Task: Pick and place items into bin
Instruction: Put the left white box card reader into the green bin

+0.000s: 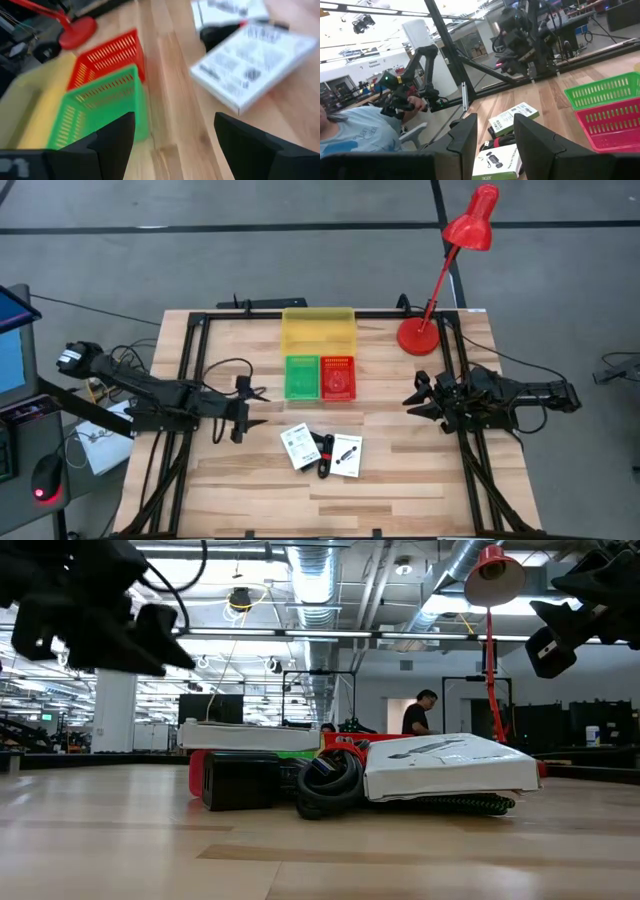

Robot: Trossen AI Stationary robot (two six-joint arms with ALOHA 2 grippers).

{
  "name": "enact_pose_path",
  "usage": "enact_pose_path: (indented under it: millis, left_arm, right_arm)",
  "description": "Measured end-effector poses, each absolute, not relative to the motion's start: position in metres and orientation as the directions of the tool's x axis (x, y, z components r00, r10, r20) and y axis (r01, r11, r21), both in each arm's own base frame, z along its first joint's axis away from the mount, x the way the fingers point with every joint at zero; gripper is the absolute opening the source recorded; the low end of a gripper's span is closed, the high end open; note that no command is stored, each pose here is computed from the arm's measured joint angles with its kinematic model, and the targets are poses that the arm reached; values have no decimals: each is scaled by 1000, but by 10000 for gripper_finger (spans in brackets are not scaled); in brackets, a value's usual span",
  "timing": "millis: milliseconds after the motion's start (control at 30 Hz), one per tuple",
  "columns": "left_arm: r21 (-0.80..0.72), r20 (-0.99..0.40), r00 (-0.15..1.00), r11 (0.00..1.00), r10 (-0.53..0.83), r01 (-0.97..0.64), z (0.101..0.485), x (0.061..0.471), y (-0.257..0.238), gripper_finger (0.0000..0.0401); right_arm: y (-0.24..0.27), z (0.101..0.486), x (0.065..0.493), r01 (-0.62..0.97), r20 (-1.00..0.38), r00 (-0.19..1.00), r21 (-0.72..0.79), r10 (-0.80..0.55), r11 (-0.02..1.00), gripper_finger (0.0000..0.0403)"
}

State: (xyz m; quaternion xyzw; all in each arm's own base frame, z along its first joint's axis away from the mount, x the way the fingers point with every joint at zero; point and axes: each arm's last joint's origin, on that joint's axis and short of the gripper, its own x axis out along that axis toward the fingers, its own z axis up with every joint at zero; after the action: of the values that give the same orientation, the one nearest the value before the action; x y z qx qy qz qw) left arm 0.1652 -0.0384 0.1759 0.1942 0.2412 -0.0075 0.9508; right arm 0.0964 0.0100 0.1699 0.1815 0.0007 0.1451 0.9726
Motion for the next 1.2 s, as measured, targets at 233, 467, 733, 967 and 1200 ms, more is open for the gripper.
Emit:
enact_pose_path:
  millis: [233,467,733,967,1200]
  left_arm:
    - [400,-533,840,906,105,141,161,170,-44,267]
    - [520,-523,834,841,177,148,157,168,-54,267]
    - [641,-486,844,749,227,167,157,162,-67,267]
    - [745,-505,811,623,294,238,140,163,-78,267]
    - [792,-525,781,531,338,302,117,169,-87,267]
  right_arm:
    - [10,170,96,-282,51,958,353,283,892,123]
    - [10,170,96,-282,51,958,353,283,892,123]
    - [10,170,96,-282,51,958,353,283,892,123]
    - [10,170,96,-282,51,958,353,283,892,123]
    - [10,170,96,-282,51,958,353,283,892,123]
